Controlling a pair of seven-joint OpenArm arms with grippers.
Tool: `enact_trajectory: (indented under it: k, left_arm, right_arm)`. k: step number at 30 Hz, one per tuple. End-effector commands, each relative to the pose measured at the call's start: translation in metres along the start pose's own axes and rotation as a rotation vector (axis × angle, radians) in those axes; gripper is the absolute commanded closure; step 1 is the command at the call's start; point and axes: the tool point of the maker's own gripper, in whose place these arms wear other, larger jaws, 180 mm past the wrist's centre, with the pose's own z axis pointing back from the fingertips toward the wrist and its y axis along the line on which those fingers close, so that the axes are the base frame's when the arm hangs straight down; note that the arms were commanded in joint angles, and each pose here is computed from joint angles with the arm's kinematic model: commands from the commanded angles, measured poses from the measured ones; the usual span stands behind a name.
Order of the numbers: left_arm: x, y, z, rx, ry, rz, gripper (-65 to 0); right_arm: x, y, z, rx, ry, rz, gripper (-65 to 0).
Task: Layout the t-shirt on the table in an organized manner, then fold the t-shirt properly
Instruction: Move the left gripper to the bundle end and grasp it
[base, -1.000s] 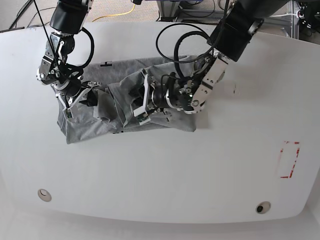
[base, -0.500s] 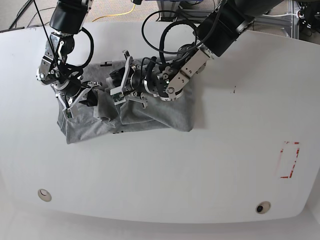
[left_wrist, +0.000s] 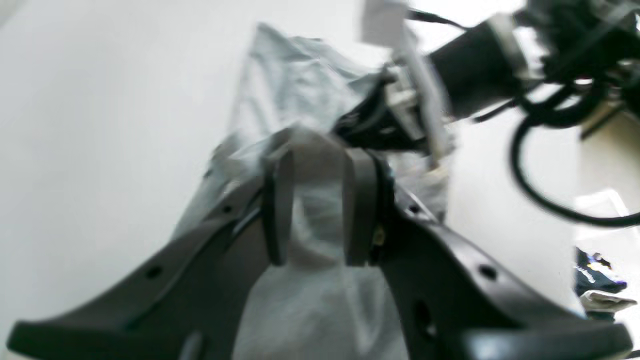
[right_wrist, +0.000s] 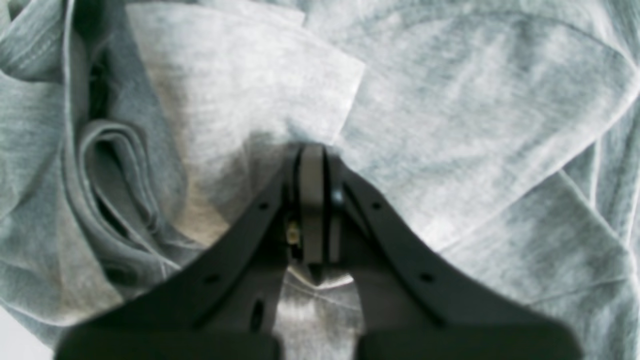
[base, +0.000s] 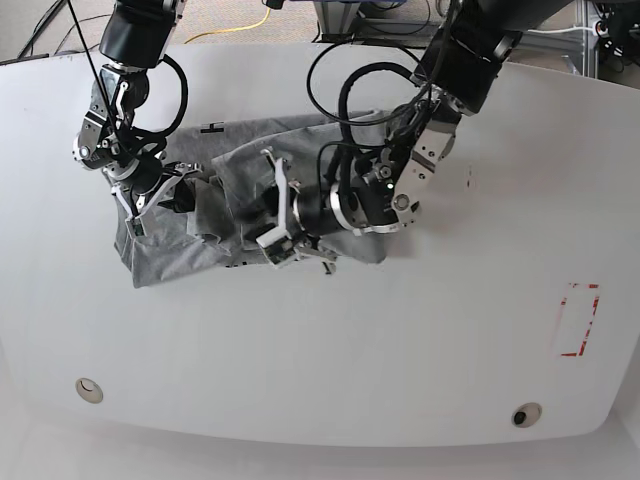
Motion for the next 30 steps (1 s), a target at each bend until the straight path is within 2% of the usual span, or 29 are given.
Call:
enact_trajectory:
  k: [1,4,15,20,30]
  left_arm:
    - [-0.010,0.025,0.017,0.058,0.013,0.005,-14.4]
    - [-0.017,0.043,0.032,0.107,0.021,0.014,-14.4]
    - [-0.055,0.071,0.085,0.239,0.069,0.053,-14.0]
    - [-0.076,0.068,0.093,0.244,0.112,0.076,-14.0]
    - [-0.110,0.051,0.086,0.195,0.171,0.141,-14.0]
  right_arm:
    - [-0.011,-0.009,0.003,-0.033,0.066,0.023,-1.3]
    - [-0.010,-0.009,0.003,-0.033,0.064,0.023,-1.3]
    - [-0.008,-0.008,0.002,-0.032,0.062,0.024,-1.3]
    - [-0.008,-0.008,0.002,-0.031,0.060,0.024,-1.3]
    - [-0.008,-0.006,0.001,-0.026,0.058,0.021,-1.3]
